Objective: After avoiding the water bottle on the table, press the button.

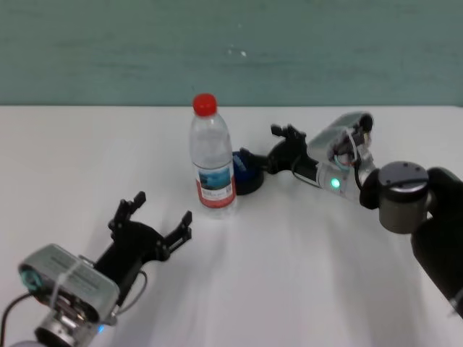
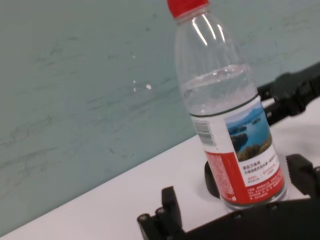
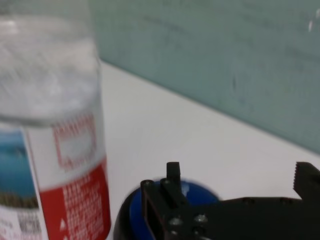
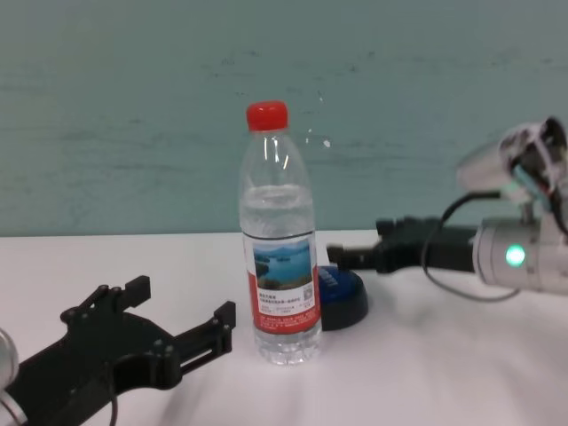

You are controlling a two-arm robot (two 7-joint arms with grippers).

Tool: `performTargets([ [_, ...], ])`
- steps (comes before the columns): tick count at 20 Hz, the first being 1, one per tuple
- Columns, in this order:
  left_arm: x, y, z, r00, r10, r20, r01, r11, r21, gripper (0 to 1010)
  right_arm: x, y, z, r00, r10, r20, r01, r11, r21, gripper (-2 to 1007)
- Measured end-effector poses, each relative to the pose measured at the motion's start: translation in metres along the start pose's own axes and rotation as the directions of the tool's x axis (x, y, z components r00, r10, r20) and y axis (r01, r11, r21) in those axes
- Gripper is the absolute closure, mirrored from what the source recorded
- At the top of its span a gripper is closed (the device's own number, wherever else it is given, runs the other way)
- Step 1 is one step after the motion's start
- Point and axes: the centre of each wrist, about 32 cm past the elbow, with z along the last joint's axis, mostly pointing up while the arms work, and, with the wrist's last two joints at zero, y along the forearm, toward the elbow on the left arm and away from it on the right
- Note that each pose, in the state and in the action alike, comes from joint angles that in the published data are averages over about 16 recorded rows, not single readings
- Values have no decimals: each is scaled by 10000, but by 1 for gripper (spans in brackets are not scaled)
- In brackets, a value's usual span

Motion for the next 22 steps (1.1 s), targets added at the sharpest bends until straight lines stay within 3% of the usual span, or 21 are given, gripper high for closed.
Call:
performTargets([
  [9,0,0,0,10000,0,0,0,10000,0,10,-5,-113,159,9995,-125,284,108,9983,580,1],
  [16,0,0,0,10000,0,0,0,10000,0,10,8,-226,195,9993,-294,246,274,9966,778,1],
  [22,0,0,0,10000,0,0,0,10000,0,10,17,-424,218,9986,-502,192,480,9938,1002,1],
])
